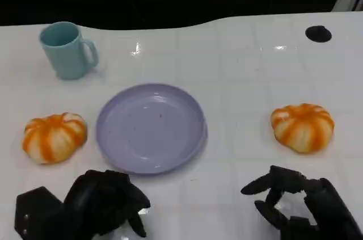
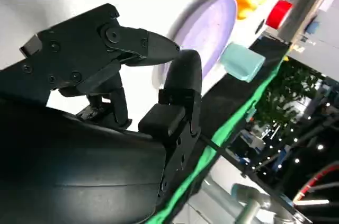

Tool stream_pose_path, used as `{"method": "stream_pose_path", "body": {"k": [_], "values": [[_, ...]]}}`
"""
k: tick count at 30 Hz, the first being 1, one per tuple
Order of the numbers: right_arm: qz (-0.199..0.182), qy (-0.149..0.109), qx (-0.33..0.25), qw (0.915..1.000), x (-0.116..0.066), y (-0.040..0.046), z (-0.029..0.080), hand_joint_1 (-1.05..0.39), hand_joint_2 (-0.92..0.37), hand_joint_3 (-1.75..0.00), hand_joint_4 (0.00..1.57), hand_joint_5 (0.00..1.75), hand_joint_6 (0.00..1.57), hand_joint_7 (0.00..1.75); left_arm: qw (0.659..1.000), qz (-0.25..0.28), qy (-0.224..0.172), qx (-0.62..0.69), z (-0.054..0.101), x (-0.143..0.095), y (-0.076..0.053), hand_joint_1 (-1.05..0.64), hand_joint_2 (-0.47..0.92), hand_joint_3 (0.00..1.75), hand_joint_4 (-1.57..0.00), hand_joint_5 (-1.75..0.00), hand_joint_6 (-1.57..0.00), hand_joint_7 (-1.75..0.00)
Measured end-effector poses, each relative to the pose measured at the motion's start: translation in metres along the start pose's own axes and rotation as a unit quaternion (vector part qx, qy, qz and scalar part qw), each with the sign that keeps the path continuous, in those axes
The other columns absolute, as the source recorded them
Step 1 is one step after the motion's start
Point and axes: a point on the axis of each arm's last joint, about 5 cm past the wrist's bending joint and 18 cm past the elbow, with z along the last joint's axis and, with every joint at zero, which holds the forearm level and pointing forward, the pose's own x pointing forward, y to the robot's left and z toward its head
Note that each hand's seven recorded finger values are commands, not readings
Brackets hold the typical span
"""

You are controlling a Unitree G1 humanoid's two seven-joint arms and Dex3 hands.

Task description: Grasp the bread from the table and place it into the plate.

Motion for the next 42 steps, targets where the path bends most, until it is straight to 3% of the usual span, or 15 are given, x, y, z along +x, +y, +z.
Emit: {"method": "stream_pose_path", "body": {"k": [9, 16, 22, 32, 42], "values": [[0.017, 0.014, -0.104, 0.9943, 0.005, -0.0222, 0.002, -0.46, -0.92, -0.11, 0.31, 0.50, 0.51, 0.06, 1.000, -0.002, 0.000, -0.001, 0.000, 0.000, -0.001, -1.05, 0.79, 0.00, -1.50, -0.95, -1.57, -0.51], [0.020, 0.024, -0.195, 0.9803, 0.014, -0.0373, 0.007, -0.49, -0.92, -0.09, 0.13, 0.34, 0.35, 0.00, 1.000, -0.002, 0.001, -0.003, -0.001, 0.001, -0.002, -1.05, 0.78, 0.00, -1.50, -0.95, -1.57, -0.51], [0.032, 0.042, -0.288, 0.9561, 0.016, -0.0470, 0.008, -0.51, -0.92, -0.06, 0.01, 0.24, 0.23, 0.00, 1.000, -0.003, 0.002, -0.003, -0.001, 0.002, -0.002, -1.05, 0.79, 0.00, -1.50, -0.95, -1.57, -0.51], [0.033, 0.084, -0.402, 0.9112, 0.030, -0.0543, 0.013, -0.51, -0.89, 0.00, 0.00, 0.02, 0.15, 0.01, 1.000, -0.003, 0.001, -0.004, -0.001, 0.002, -0.002, -1.05, 0.79, 0.01, -1.50, -0.94, -1.57, -0.51], [0.034, 0.108, -0.439, 0.8911, 0.051, -0.0510, 0.014, -0.44, -0.81, 0.00, 0.04, 0.06, 0.19, 0.02, 1.000, -0.002, -0.001, -0.004, -0.002, 0.002, -0.002, -1.05, 0.79, 0.00, -1.50, -0.93, -1.57, -0.51]]}}
